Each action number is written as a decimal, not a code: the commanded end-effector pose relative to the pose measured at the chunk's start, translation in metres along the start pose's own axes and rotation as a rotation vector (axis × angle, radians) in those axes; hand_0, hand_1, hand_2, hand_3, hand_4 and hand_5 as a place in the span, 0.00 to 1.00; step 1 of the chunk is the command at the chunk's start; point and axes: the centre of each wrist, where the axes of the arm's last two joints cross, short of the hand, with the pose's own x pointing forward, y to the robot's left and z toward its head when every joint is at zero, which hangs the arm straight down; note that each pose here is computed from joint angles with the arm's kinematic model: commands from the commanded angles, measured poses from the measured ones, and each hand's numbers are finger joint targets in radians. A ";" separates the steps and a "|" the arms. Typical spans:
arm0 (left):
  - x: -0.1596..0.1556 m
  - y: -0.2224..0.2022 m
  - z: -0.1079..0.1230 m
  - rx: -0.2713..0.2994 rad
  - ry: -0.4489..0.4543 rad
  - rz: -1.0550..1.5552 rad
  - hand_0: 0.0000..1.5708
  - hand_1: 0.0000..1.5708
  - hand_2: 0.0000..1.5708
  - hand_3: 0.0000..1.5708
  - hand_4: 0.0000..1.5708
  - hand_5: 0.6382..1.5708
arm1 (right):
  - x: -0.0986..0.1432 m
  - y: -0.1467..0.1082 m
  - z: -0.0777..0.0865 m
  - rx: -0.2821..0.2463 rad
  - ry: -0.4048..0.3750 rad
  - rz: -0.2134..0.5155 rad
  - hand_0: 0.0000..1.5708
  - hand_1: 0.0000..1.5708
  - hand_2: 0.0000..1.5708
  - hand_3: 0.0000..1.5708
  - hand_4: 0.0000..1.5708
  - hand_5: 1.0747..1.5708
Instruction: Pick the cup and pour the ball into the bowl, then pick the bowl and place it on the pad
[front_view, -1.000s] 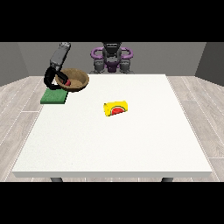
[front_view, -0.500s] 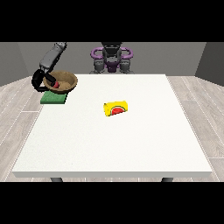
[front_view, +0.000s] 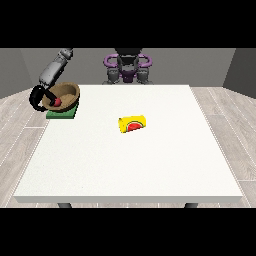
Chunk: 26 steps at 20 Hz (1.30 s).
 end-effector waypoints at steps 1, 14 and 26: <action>0.014 -0.002 -0.002 0.004 -0.035 0.012 0.00 0.00 0.00 0.00 0.00 0.96 | 0.000 -0.017 -0.003 -0.024 -0.019 -0.012 1.00 1.00 1.00 0.20 0.82 0.97; -0.032 -0.004 0.017 0.009 0.092 0.014 0.00 0.00 0.00 0.00 0.00 0.96 | 0.021 -0.001 -0.014 0.052 0.043 0.107 1.00 1.00 1.00 0.82 0.78 1.00; 0.001 0.015 0.015 0.036 0.014 -0.006 0.00 0.00 0.00 0.00 0.00 0.94 | -0.002 -0.054 0.001 -0.168 0.126 -0.067 0.98 0.98 0.97 0.81 0.00 0.99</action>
